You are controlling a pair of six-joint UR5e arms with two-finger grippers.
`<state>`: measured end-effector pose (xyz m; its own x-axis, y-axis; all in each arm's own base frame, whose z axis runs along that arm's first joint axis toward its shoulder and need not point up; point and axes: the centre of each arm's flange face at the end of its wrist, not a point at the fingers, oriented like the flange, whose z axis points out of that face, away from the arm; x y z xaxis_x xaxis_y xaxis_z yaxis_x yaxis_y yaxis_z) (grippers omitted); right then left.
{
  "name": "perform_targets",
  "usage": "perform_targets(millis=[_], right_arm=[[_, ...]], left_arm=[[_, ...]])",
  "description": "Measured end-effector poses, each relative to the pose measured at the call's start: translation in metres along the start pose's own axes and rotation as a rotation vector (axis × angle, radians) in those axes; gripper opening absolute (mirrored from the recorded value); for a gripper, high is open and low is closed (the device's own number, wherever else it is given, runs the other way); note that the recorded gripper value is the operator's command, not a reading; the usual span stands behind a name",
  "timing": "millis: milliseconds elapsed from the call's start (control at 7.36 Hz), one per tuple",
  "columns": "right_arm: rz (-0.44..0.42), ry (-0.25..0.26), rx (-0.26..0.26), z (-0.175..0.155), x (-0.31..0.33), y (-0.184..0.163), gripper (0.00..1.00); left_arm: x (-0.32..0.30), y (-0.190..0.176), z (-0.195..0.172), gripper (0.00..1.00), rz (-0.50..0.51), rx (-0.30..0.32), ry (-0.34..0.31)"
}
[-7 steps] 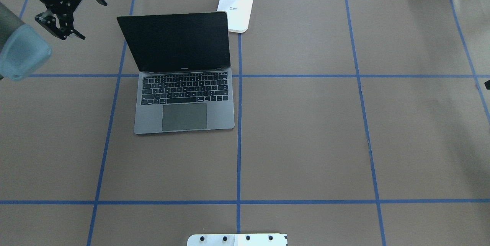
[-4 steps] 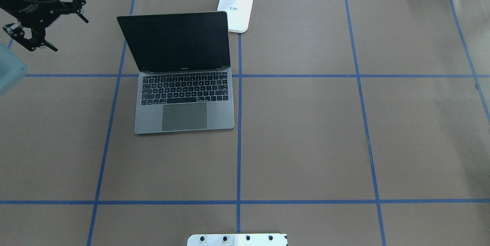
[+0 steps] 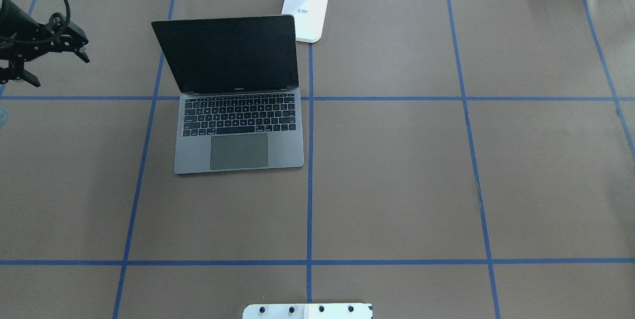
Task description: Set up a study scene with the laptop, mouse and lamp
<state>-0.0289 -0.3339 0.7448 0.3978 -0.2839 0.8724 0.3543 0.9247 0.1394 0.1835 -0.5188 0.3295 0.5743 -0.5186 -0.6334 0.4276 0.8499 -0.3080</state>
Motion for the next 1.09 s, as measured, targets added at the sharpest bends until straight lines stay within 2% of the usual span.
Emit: perform_targets(millis=[272,1087], right_arm=[[-0.109,-0.019,-0.043,0.022,0.034,0.022,1.0],[-0.148,-0.04,-0.086,0.042,0.058,0.074,1.0]], left_arm=[[0.0,0.0,0.0,1.0,0.013,0.006,0.006],[0.0,-0.002,0.002,1.0,0.017,0.025,0.0]])
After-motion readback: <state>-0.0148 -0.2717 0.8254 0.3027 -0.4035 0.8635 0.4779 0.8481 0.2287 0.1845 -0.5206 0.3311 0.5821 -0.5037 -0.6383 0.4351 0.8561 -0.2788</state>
